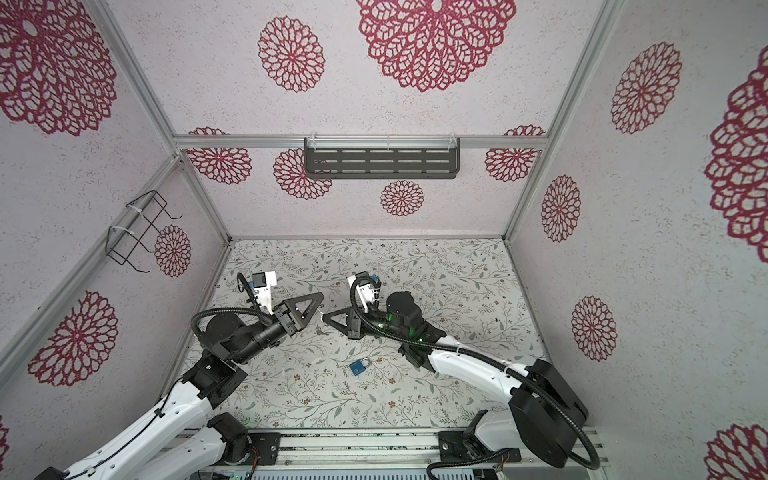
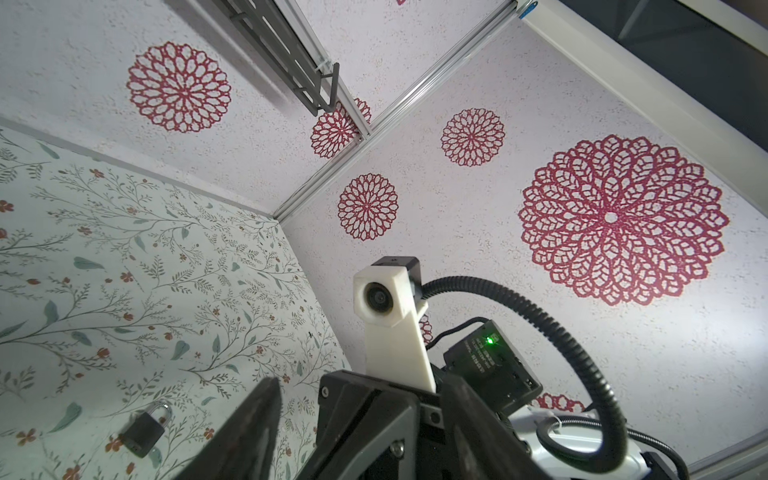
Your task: Unlock with the key
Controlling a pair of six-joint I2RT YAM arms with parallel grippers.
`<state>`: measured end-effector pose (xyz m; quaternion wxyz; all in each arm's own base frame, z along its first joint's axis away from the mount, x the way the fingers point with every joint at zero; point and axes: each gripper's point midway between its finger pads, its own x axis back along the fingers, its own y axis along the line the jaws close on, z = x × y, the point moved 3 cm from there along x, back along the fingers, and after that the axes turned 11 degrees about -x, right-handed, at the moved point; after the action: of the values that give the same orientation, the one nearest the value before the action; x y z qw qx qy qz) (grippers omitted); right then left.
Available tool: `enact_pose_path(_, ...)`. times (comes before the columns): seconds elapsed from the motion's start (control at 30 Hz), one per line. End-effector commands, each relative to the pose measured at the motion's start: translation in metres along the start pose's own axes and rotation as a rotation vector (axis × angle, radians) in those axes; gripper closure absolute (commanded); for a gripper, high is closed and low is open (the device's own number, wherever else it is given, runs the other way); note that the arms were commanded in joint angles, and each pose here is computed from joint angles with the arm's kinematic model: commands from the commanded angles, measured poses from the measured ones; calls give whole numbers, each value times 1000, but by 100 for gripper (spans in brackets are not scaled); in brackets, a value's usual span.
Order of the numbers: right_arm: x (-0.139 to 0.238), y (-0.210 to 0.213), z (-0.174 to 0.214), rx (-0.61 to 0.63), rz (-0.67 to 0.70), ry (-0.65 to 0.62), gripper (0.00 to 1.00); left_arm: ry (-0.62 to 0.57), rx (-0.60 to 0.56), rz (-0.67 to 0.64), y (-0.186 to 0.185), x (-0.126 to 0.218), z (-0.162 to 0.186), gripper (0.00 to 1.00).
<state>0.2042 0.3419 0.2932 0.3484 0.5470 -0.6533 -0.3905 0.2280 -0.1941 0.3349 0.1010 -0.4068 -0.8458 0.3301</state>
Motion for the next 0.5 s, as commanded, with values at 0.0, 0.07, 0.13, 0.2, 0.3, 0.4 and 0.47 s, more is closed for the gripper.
enact_pose_path(0.0, 15, 12, -11, 53, 0, -58, 100, -11, -30, -28, -4, 6, -9, 28)
enact_pose_path(0.07, 21, 9, -11, 51, 20, -67, 100, 17, -28, -67, 2, 8, -4, 26)
enact_pose_path(0.13, 27, 5, -11, 52, 44, -70, 100, 49, -23, -107, 8, 9, 2, 24)
enact_pose_path(0.2, 34, 0, -10, 51, 75, -75, 100, 86, -17, -145, 14, 11, 8, 22)
enact_pose_path(0.3, 45, -10, -8, 44, 129, -86, 100, 148, -10, -192, 22, 11, 21, 20)
enact_pose_path(0.4, 60, -21, -5, 29, 183, -102, 100, 221, -11, -247, 30, 12, 38, 20)
enact_pose_path(0.47, 71, -32, -3, 15, 234, -114, 100, 275, -13, -279, 34, 12, 53, 19)
